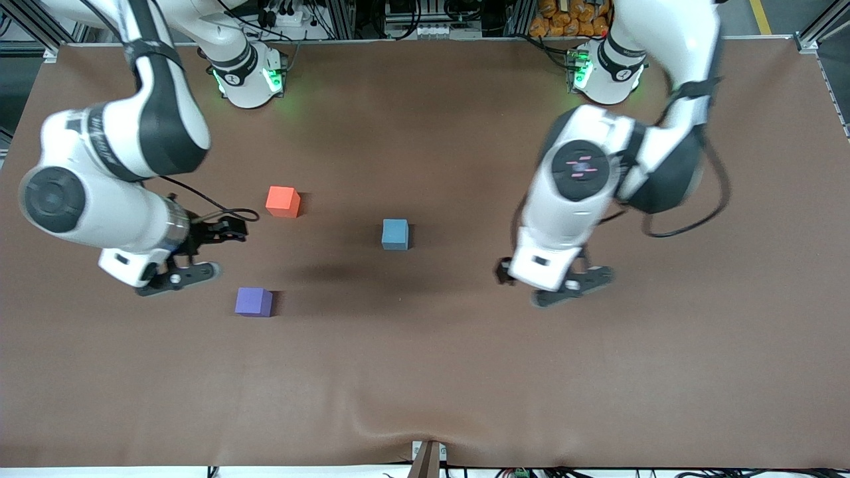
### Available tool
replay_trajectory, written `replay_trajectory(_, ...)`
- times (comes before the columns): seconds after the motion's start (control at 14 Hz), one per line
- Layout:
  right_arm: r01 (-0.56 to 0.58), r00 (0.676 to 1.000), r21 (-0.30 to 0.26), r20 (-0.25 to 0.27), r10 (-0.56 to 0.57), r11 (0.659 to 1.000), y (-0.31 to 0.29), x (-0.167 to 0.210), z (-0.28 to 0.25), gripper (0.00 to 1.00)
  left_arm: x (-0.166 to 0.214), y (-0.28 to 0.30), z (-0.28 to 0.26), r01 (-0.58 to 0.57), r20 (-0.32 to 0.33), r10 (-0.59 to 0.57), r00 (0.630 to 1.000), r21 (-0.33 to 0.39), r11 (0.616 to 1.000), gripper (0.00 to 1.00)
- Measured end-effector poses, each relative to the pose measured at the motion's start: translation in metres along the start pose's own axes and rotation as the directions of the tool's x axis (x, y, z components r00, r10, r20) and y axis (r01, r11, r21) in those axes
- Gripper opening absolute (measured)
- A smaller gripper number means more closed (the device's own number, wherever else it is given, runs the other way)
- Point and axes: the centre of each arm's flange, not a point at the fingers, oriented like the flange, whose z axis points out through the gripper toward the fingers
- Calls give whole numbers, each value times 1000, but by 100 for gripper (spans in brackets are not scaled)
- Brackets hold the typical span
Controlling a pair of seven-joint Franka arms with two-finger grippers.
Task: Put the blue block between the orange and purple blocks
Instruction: 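Set the blue cube down mid-table with the left gripper while the right gripper approaches, then grasp the blue cube with the right gripper while the left gripper withdraws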
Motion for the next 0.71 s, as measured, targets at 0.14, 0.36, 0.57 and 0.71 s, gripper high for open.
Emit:
replay_trajectory(0.14, -21, 999, 40, 44, 20, 999, -43, 12, 32, 100, 28, -44, -22, 8, 4, -8, 1000, 9, 1000, 100)
replay_trajectory(0.36, -23, 997, 73, 81, 17, 997, -106, 32, 95, 100, 58, -107, -45, -13, 8, 13, 1000, 11, 1000, 100)
replay_trajectory(0.57, -65, 992, 47, 113, 59, 997, -149, 28, 137, 100, 67, -159, -62, -62, 13, 62, 998, 11, 998, 100)
replay_trajectory(0.71, -99, 991, 33, 91, 96, 995, -177, 23, 153, 100, 67, -194, -78, -111, 10, 111, 994, 6, 994, 100)
